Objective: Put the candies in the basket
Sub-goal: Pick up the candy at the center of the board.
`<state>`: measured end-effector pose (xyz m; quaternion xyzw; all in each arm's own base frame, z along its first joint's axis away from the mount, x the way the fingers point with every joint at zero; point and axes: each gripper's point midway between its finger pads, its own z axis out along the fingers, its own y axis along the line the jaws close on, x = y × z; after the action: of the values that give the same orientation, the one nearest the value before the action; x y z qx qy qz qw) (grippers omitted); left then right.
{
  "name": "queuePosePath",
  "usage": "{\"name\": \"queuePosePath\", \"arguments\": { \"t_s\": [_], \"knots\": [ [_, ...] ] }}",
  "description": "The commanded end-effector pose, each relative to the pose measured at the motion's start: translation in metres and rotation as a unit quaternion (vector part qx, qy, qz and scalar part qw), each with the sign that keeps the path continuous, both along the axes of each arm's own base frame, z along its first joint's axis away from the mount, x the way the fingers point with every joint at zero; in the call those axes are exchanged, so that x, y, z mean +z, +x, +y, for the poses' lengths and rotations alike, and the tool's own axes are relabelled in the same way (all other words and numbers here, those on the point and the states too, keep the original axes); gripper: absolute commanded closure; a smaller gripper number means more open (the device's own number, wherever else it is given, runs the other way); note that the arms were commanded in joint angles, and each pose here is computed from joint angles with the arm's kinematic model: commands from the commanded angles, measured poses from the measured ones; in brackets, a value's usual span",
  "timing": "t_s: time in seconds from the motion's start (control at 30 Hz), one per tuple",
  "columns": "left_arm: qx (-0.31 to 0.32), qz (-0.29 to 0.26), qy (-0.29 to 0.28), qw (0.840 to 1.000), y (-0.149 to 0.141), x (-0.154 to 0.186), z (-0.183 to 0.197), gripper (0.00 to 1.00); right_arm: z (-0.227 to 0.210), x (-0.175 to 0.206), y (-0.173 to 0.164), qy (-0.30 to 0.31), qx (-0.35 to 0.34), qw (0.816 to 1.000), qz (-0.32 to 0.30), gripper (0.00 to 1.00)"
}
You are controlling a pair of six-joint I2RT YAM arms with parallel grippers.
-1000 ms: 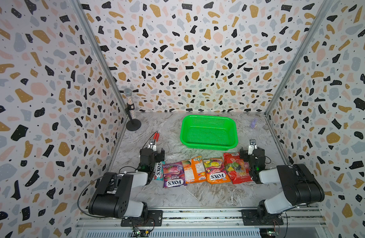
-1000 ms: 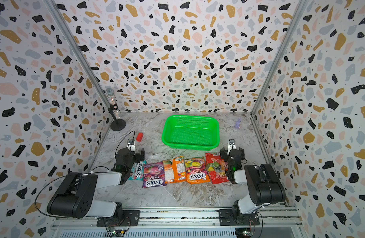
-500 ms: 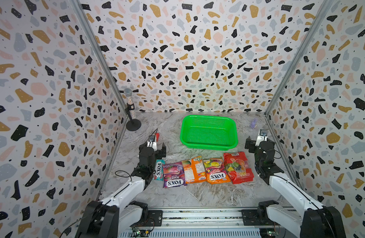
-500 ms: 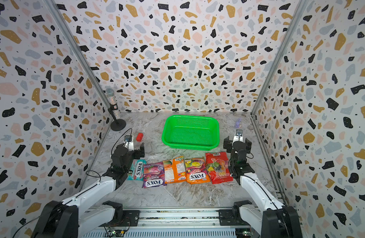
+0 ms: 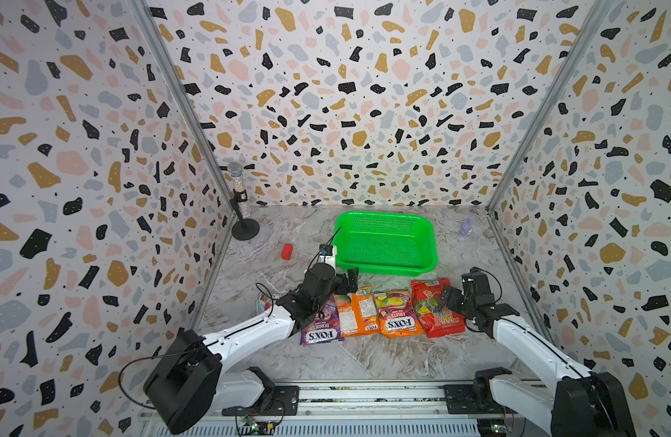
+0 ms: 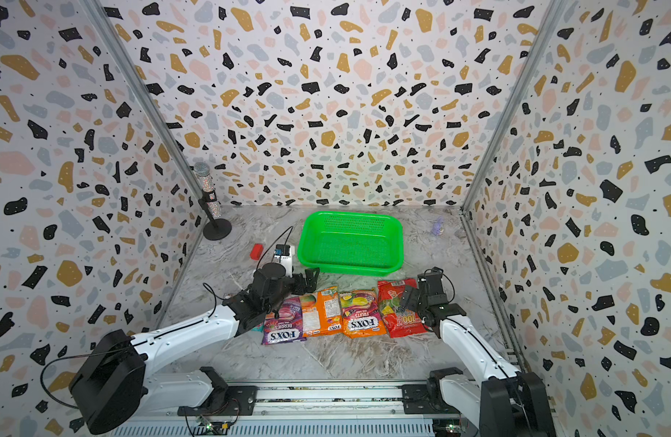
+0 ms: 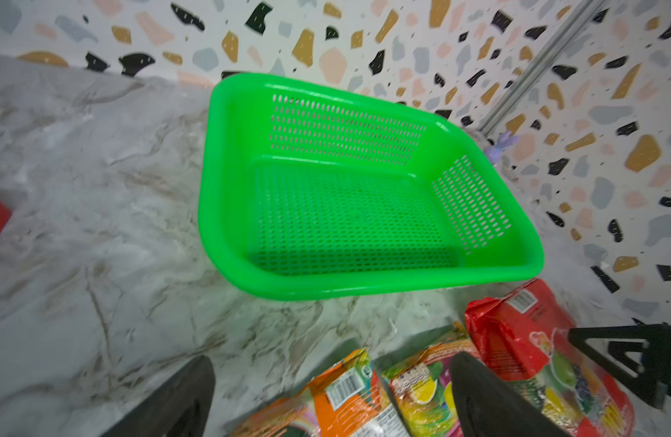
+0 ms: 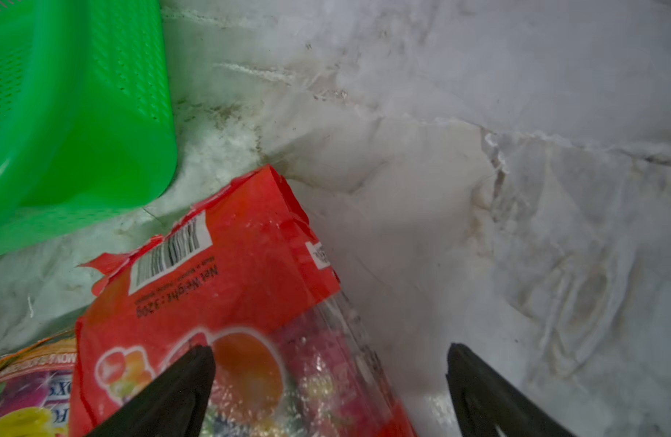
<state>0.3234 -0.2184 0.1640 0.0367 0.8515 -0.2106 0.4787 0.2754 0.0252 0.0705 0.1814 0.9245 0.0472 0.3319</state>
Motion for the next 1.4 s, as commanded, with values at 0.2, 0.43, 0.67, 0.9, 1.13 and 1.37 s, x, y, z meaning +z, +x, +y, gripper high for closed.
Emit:
{"name": "queuePosePath", "arguments": {
  "t_s": [0.2,0.43,0.67,0.9,1.13,1.37],
  "knots": [
    [0.208,-0.037,-0.006,0.977,-0.016,0.032,0.094,0.00,-0.026,0.016,0.007,-0.011,-0.091,0.993,-0.075,0.01],
    [0.292,-0.021,-0.013,0.956,-0.015,0.015,0.117,0.00,-0.011,0.004,0.000,0.019,-0.048,0.997,-0.055,0.07],
    [0.365,0.028,0.001,0.931,-0.018,-0.003,0.131,0.00,0.008,0.002,-0.005,0.060,-0.015,0.998,-0.031,0.25],
    [0.320,0.041,0.008,0.946,-0.013,-0.007,0.115,0.00,0.016,-0.015,-0.008,0.075,0.002,0.997,-0.007,0.30],
    [0.209,0.061,0.018,0.976,0.003,-0.013,0.068,0.00,0.021,-0.024,-0.007,0.083,0.007,0.996,0.008,0.65],
    [0.134,0.087,0.020,0.987,0.011,-0.019,0.032,0.00,0.015,-0.007,-0.011,0.073,0.000,0.997,-0.007,1.00]
  ]
}}
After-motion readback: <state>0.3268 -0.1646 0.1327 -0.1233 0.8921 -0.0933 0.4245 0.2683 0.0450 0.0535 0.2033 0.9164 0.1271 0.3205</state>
